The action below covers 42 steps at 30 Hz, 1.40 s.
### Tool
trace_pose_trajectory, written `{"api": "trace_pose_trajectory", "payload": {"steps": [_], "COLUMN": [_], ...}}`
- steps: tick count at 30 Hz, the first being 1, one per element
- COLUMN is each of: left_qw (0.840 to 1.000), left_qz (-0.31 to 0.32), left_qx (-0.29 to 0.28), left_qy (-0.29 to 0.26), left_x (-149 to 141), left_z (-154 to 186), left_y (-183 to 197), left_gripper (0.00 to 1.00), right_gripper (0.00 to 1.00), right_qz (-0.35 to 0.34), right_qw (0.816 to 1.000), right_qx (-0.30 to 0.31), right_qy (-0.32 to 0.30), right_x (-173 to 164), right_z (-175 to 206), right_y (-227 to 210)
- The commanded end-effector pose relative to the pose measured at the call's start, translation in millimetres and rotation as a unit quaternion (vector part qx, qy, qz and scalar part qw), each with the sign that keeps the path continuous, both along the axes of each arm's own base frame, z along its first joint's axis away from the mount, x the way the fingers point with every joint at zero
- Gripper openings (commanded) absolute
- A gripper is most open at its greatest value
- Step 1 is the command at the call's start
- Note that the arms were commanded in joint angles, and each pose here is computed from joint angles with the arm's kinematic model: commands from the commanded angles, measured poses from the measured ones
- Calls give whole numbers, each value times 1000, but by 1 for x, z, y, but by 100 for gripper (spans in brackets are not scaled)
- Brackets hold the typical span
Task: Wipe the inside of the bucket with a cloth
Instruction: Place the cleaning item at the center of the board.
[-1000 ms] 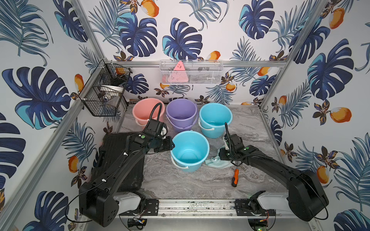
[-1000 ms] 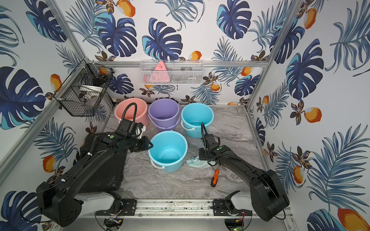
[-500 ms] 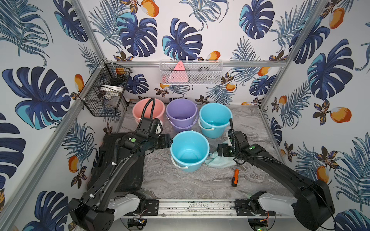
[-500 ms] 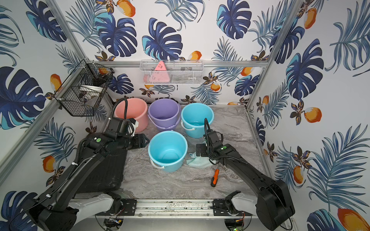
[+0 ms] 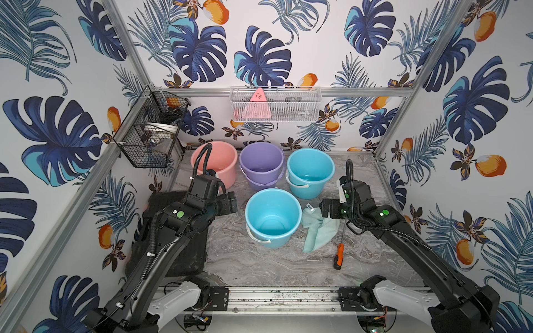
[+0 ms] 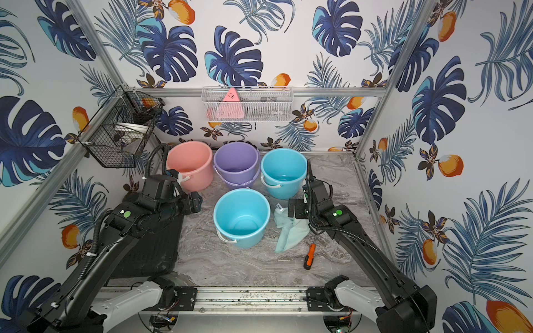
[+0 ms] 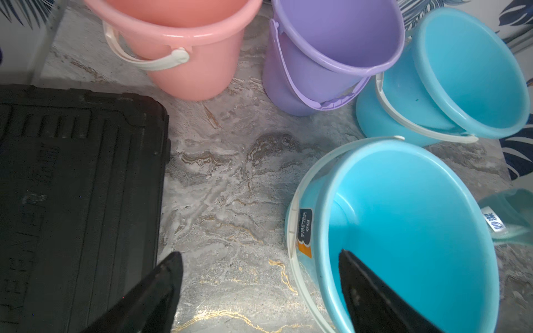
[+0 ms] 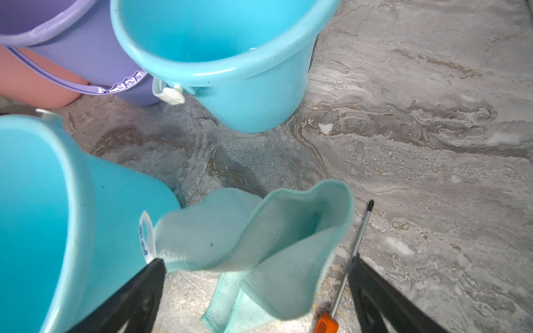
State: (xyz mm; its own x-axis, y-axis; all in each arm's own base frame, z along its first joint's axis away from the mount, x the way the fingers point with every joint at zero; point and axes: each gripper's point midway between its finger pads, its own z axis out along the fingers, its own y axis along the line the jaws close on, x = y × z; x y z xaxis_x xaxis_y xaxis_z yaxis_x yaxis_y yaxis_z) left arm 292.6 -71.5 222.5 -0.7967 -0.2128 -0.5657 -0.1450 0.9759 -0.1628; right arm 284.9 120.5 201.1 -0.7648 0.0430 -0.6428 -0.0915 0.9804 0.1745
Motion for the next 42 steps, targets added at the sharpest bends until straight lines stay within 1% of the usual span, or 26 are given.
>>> {"api": "trace_pose_trajectory", "payload": {"steps": [1,4,8,13,14,16,18,23,25,26,29,31,32,33,35,36,37,38,39,41,42], "left_qw": [999,998,995,989,988,986,985,980,979,978,977,975,975,975,975,974,973,972,970,965,962], "left_qz": [28,39,64,99,104,109,112,127,130,131,137,142,144,145,147,148,150,155,163,178,186], "left_qx": [10,21,48,74,77,83,88,105,106,105,106,107,108,107,107,108,111,116,122,134,143], "left_qy": [-34,-41,-53,-81,-88,-93,-97,-113,-119,-121,-127,-133,-133,-133,-131,-133,-132,-133,-136,-140,-143], "left_x": [8,8,9,11,12,14,16,19,19,19,17,17,16,16,15,15,14,13,12,11,10], "left_z": [8,5,-3,-3,-2,-4,-4,-5,-6,-6,-8,-13,-16,-19,-23,-25,-27,-29,-31,-35,-37], "left_y": [10,16,29,44,46,49,50,58,59,59,62,64,64,64,65,66,67,70,73,79,83], "left_gripper": [88,88,92,94,94,94,94,94,94,94,93,93,93,93,93,93,93,93,93,92,91], "right_gripper": [100,100,100,100,100,100,100,100,98,97,99,99,99,99,99,100,100,100,100,100,100], "right_qz": [4,-19,-36,-66,-62,-53,-38,-45,-35,-32,-47,-60,-63,-81,-95,-116,-159,-169,-160,-164,-150], "right_qw": [999,999,999,996,995,993,992,988,988,989,994,994,994,993,992,988,981,978,979,977,977], "right_qx": [22,13,14,-8,-7,9,20,2,-6,-8,-24,-37,-49,-62,-83,-103,-115,-124,-130,-136,-145], "right_qy": [47,30,-11,-65,-76,-106,-119,-150,-151,-141,-97,-87,-76,-61,-18,-3,10,10,-1,-33,-54], "right_x": [-16,-13,-8,-4,-3,-1,2,13,13,12,7,4,3,3,-1,-2,-4,-2,2,8,13], "right_z": [-7,-1,29,61,66,91,106,137,142,137,95,65,45,24,-16,-31,-36,-38,-38,-31,-29], "right_y": [4,-4,-12,-29,-29,-25,-19,-23,-22,-21,-27,-33,-37,-47,-56,-65,-78,-84,-83,-87,-86]}}
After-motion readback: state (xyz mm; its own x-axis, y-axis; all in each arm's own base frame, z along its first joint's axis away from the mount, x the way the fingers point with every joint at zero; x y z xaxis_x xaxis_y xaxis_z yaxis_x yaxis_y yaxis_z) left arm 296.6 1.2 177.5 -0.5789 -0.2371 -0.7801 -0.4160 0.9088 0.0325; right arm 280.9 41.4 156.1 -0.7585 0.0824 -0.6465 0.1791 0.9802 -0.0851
